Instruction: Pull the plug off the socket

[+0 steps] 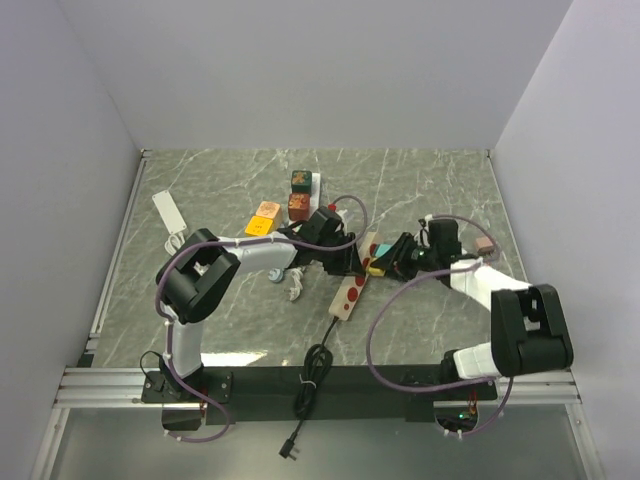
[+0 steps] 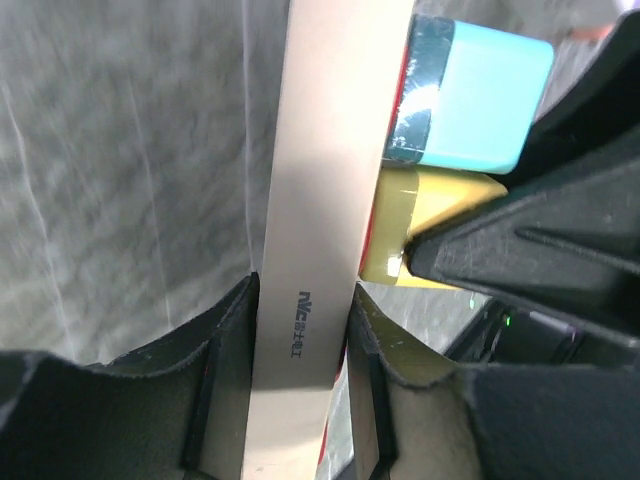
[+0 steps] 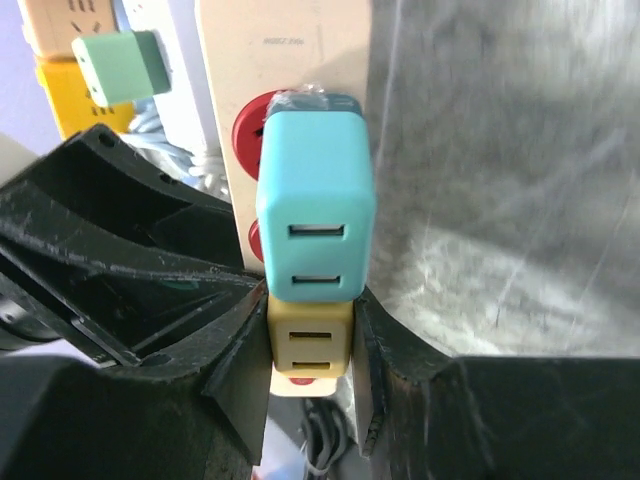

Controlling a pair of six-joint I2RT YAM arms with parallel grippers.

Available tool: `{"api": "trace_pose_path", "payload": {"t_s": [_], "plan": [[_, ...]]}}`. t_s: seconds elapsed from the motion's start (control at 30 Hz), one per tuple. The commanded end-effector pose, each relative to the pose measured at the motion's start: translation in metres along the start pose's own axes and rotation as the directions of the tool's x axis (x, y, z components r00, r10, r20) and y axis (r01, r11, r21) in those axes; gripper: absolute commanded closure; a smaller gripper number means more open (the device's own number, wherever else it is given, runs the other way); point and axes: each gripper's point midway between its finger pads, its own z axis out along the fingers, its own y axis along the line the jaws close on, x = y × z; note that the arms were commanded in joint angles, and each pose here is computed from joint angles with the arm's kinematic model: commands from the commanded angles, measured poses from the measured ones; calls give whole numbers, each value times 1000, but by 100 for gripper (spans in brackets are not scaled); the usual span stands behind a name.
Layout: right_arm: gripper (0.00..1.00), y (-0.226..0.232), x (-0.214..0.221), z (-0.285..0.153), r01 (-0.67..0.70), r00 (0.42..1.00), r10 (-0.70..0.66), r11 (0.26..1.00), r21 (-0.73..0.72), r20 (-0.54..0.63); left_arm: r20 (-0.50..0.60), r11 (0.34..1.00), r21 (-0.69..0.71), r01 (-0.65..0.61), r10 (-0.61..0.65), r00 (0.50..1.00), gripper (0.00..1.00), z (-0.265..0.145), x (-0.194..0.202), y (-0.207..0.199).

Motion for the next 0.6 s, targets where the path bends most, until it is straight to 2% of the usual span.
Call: {"api": "trace_pose_path", "payload": {"t_s": [0.0, 0.1, 0.27, 0.57], "plan": [[100, 5, -48, -20, 22, 1000, -23, 999, -31, -11, 135, 907, -405, 111, -60, 989, 100, -17, -18, 119], [100, 2, -54, -17, -33, 999, 32, 999, -36, -23, 132, 905, -410, 116, -67, 989, 100, -19, -12, 124], [100, 16, -47, -14, -21, 1000, 21, 995, -102, -1, 139, 903, -412, 126, -75, 987, 100, -21, -10, 127], [100, 23, 21, -13, 15, 1000, -14, 999, -51, 25, 157, 908, -396, 135, -77, 985, 100, -11, -31, 117]]}}
